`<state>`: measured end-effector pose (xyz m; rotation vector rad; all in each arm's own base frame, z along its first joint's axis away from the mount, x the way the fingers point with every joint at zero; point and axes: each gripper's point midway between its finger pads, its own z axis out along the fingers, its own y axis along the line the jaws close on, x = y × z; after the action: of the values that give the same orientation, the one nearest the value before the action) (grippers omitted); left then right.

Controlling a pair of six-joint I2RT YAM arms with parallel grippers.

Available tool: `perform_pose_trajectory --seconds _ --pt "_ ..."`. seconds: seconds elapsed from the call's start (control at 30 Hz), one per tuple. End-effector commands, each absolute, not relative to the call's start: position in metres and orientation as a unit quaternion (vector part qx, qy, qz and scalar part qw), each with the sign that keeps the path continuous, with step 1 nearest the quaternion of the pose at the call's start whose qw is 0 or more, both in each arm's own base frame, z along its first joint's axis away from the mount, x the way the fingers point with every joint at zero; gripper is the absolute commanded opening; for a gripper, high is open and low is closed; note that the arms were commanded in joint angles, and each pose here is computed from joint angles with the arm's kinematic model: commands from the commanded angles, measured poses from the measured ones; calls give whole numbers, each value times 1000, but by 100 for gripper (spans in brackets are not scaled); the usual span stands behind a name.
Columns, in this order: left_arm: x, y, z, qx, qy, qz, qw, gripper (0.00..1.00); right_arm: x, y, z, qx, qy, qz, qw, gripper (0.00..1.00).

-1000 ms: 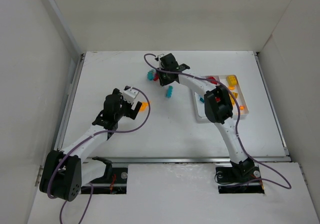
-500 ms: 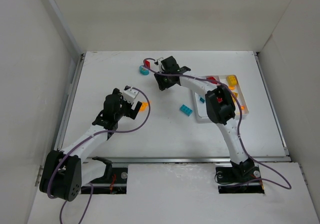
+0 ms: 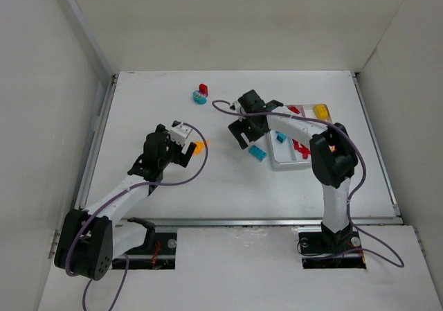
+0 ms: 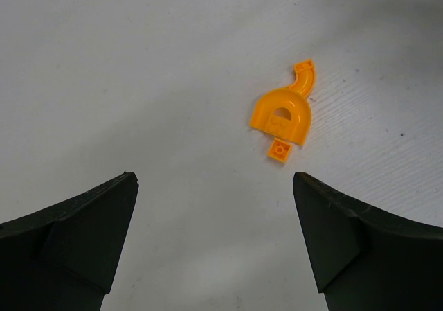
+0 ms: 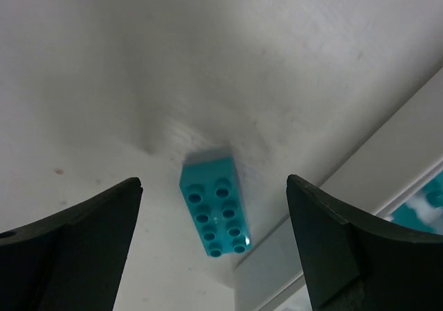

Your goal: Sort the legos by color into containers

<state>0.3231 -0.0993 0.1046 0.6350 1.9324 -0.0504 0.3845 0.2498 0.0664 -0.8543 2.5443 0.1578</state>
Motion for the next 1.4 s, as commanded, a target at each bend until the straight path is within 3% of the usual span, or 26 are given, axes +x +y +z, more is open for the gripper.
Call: perform_pose_trajectory --seconds 0.0,0.17,0.23,0.3,0.37,0.4,0.5,0.67,0.73,0.83,0.97,1.07,1.1,1.17,1.37 --pt "326 -101 113 264 796 -20 544 94 354 226 48 -319 932 27 169 91" --pt "324 -104 113 266 796 -30 543 94 351 223 42 -311 936 12 166 91" --pt "324 -104 113 266 796 -30 543 94 351 221 38 -306 938 6 162 85" --pt "324 -104 113 266 796 -30 543 94 348 219 31 -307 939 3 153 66" --pt "324 -104 113 266 796 -30 543 94 347 221 28 -310 938 1 157 40" --pt "324 -104 113 266 796 -30 543 94 348 222 34 -305 937 4 167 19" --pt "324 -104 113 266 796 -30 543 94 358 230 57 -294 931 20 215 0" --pt "323 -107 113 269 795 -33 543 94 397 217 116 -178 931 64 311 0" --pt "323 -107 113 269 795 -33 543 94 427 183 144 -87 924 57 368 0" --pt "323 -107 116 269 792 -33 547 94 452 143 153 2 920 37 390 0" --pt "323 -107 119 268 790 -33 551 94 475 127 118 14 935 -19 355 3" --pt "325 -106 121 265 788 -29 555 94 483 124 107 11 937 -40 346 20" --pt "325 -106 121 268 787 -27 555 94 485 125 106 11 938 -41 345 41" --pt "327 -106 125 268 784 -27 559 94 492 127 109 12 935 -38 354 67" --pt "332 -108 125 272 785 -24 556 94 499 128 148 4 921 -31 389 86"
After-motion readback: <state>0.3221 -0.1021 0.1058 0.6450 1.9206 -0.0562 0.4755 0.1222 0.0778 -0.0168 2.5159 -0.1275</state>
